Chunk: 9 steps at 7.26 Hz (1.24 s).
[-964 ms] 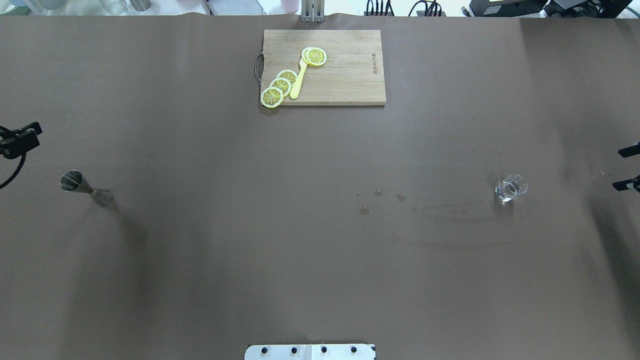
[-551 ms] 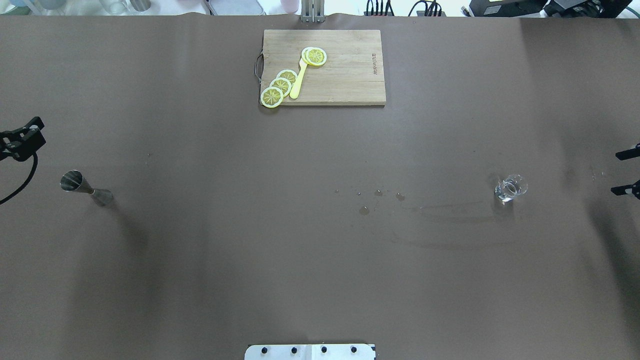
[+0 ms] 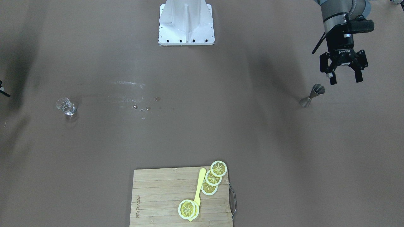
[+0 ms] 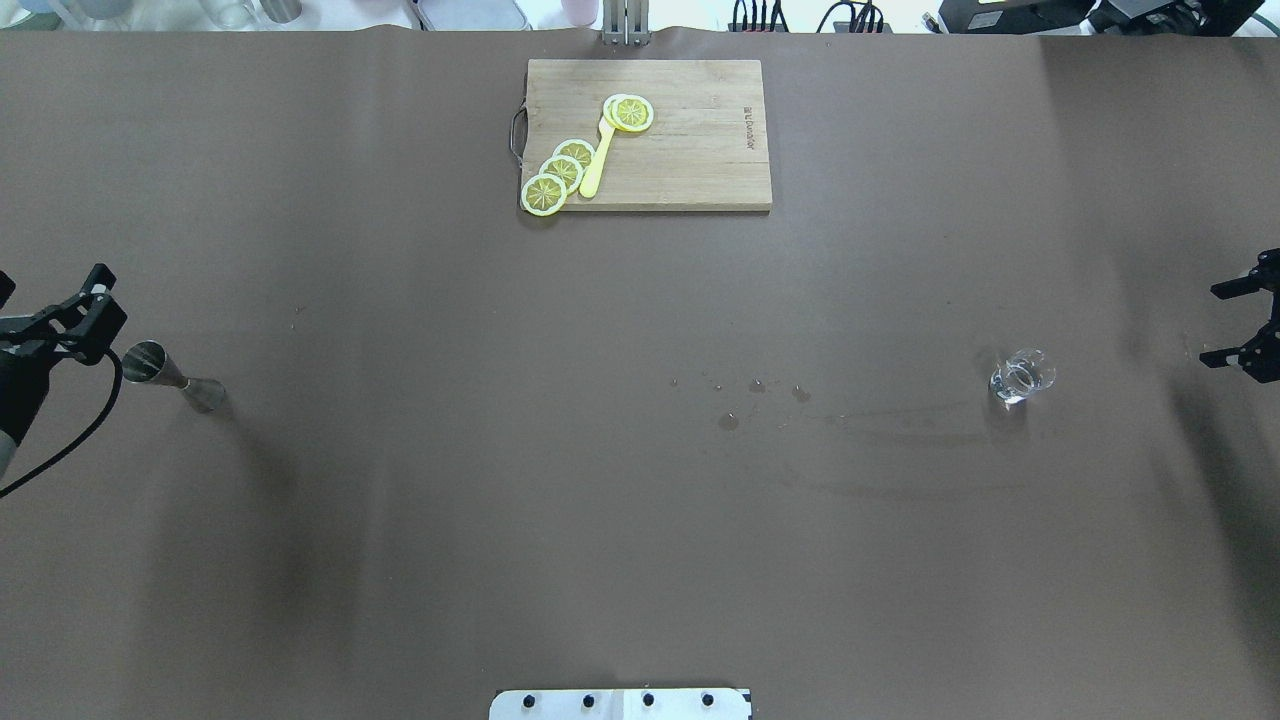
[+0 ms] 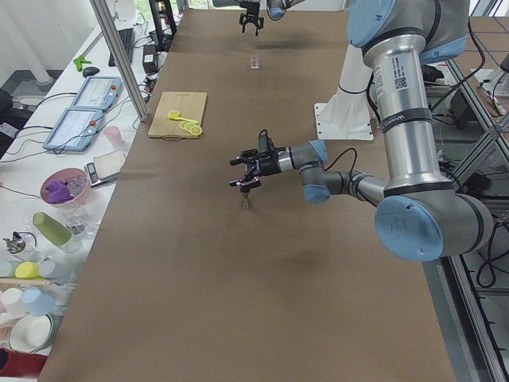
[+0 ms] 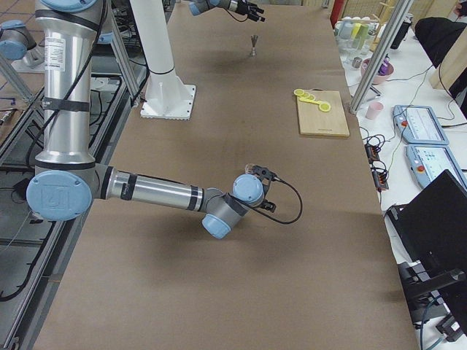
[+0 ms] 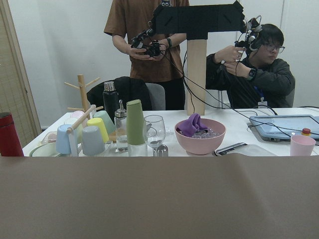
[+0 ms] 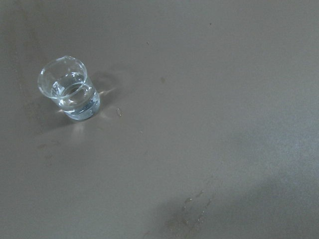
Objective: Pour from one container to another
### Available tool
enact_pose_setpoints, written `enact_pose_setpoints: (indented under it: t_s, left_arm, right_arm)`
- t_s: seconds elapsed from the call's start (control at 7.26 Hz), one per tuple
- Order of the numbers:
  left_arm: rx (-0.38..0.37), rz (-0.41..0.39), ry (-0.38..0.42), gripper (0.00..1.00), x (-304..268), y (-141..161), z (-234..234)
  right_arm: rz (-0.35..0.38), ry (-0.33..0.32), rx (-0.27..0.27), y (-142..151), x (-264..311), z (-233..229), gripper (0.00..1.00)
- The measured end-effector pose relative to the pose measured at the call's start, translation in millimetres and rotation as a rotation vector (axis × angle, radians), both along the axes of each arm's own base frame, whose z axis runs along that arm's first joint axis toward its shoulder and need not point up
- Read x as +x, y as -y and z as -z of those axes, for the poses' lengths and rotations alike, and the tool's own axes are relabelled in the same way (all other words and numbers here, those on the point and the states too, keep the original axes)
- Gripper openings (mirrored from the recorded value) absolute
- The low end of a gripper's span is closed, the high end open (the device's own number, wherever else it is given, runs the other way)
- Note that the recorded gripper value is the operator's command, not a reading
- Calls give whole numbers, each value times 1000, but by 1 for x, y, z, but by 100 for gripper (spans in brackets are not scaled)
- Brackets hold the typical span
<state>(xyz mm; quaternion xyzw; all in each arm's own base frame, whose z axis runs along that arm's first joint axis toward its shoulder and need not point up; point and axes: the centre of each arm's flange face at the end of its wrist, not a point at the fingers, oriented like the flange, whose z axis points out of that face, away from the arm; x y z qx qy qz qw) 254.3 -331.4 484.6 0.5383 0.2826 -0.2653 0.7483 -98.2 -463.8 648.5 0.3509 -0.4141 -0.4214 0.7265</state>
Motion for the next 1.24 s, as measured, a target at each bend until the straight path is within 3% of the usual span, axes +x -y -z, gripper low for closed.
enact_pose_setpoints:
  t_s: [0.28,0.55,0.83,1.24]
  left_arm:
    - [45,42,-16,97,24,-19,-10]
    - [76,62,-25,97,45,-35,-23]
    - [99,75,-14,97,68,-41,-34]
    - [100,87,-25,97,94,-40,-53]
  right_arm:
    - [20,10,30,6,-14,2,100]
    - [30,50,-6,3,-39,15,100]
    - [47,112,1,-11,-62,26,99]
    - [37,147,-33,-23,-93,35,97]
